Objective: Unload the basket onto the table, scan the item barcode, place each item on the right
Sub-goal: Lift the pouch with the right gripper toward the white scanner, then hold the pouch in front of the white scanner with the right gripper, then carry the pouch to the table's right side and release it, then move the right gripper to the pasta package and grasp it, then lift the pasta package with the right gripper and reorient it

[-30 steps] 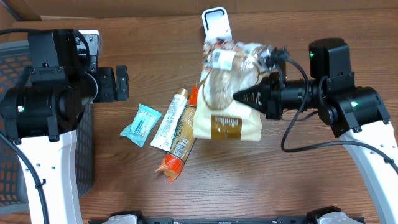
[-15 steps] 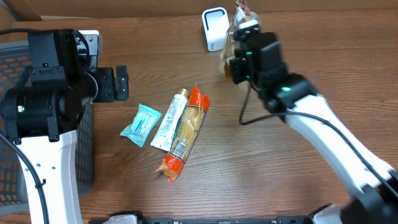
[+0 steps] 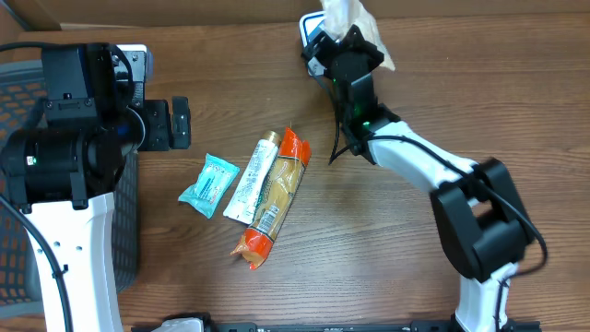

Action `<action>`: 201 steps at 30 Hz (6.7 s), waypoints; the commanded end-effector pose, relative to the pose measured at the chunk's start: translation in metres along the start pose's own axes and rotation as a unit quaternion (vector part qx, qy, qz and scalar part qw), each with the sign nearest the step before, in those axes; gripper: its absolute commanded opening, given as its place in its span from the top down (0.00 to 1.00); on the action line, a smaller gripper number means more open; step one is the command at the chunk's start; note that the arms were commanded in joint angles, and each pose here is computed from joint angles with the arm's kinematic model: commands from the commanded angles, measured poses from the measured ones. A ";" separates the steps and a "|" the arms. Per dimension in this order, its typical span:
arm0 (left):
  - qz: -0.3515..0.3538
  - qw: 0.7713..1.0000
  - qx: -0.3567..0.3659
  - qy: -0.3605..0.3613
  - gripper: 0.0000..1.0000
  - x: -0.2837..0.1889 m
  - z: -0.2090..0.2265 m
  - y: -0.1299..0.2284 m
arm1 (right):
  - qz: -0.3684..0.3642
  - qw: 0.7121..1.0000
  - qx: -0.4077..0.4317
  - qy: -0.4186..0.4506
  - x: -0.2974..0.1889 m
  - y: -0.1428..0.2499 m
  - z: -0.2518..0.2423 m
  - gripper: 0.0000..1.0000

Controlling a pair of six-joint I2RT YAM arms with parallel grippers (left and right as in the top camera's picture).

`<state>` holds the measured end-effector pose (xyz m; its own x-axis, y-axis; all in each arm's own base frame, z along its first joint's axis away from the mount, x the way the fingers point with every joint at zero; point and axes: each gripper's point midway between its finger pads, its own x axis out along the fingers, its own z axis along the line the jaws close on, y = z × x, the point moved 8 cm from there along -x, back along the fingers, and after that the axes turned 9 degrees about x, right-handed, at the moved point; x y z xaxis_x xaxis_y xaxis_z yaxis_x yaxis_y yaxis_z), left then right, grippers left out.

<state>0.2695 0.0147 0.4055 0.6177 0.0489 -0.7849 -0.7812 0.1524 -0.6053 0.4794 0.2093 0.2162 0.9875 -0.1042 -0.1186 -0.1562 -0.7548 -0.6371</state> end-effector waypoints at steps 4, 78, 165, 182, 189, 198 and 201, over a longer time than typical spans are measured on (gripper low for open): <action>-0.001 1.000 0.008 -0.005 0.01 0.001 0.002 -0.002 | -0.002 0.971 -0.239 -0.025 0.025 0.028 0.033 0.96; -0.001 1.000 0.008 -0.005 0.00 0.001 0.002 -0.002 | 0.302 0.530 0.731 -0.305 -0.100 0.276 -0.184 0.96; -0.001 1.000 0.008 -0.005 0.00 0.001 0.002 -0.002 | 0.493 0.633 0.384 -0.457 -0.167 0.033 0.120 0.78; -0.001 1.000 0.008 -0.005 0.01 0.001 0.002 -0.002 | 0.526 0.714 0.207 -0.412 -0.183 0.035 0.097 0.39; -0.001 1.000 0.008 -0.005 0.00 0.001 0.002 -0.002 | 0.534 0.684 0.222 -0.444 -0.187 0.032 0.098 0.42; -0.001 1.000 0.008 -0.005 0.01 0.001 0.002 -0.002 | 0.571 0.660 0.240 -0.425 -0.173 0.051 0.079 0.60; -0.001 1.000 0.008 -0.005 0.01 0.001 0.002 -0.002 | 0.568 0.659 0.250 -0.425 -0.160 0.059 0.071 0.49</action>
<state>0.2695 0.0147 0.4055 0.6177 0.0489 -0.7849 -0.7812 0.1528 -0.6053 0.2988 0.2344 0.1394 -0.1235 0.1094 -0.9863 -0.9793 -0.1742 0.1033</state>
